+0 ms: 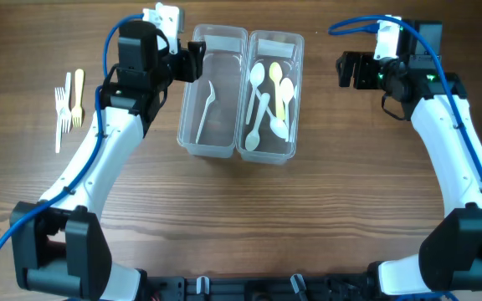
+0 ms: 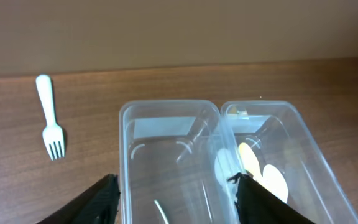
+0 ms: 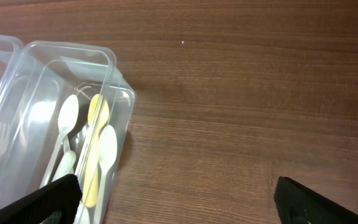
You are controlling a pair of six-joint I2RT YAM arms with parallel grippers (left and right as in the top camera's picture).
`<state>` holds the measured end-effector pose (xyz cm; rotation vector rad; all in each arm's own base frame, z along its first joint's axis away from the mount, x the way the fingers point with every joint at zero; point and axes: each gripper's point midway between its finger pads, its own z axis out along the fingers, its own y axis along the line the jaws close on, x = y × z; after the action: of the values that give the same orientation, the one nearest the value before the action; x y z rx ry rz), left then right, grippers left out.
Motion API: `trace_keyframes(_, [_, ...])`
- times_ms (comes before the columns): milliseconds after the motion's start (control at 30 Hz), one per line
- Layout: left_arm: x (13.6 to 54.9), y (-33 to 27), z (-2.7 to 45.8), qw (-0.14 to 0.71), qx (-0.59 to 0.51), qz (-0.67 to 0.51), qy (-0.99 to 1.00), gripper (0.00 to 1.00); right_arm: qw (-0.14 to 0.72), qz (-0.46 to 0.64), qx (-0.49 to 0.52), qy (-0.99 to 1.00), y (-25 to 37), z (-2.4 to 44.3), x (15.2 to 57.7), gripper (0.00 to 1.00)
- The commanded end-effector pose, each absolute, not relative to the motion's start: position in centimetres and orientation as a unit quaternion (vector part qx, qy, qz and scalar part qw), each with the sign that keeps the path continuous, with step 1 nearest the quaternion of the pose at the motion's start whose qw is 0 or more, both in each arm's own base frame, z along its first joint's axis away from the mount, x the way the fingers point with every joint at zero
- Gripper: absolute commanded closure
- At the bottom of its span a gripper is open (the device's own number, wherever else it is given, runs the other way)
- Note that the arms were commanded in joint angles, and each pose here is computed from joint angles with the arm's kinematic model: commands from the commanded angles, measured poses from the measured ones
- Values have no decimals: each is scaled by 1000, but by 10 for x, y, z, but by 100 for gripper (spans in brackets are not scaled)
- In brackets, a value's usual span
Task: Pack container
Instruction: 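Carry the white fork into the left compartment and release it, then move the left gripper to the light-blue fork and grasp it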
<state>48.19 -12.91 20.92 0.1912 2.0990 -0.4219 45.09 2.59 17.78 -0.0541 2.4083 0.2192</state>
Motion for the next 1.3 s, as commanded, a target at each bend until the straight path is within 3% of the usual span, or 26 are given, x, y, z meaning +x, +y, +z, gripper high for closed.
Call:
trace_keyframes(0, [481,-125,218,481,79,-168,857,35,362,78,-25,929,24,184,451,0])
trace_keyframes(233, [480,-125,216,478,78,-168,859,36,362,78,-25,929,24,184,451,0])
trace_keyframes(533, [443,-145,192,388,105,-232,886,54,362,78,-25,929,24,184,451,0])
trace_keyframes(700, [435,-148,186,369,108,-242,891,76,362,78,-25,929,24,184,451,0])
trace_keyframes(767, [437,-149,189,375,109,-242,888,94,362,78,-25,929,24,184,451,0])
trace_keyframes(800, [439,-148,191,381,109,-241,886,96,362,78,-25,929,24,184,451,0])
trace_keyframes(1100, [494,-103,224,516,86,-85,848,96,362,78,-25,929,24,184,451,0])
trace_keyframes(1267, [542,-93,201,567,95,-64,816,96,362,78,-25,929,24,184,451,0])
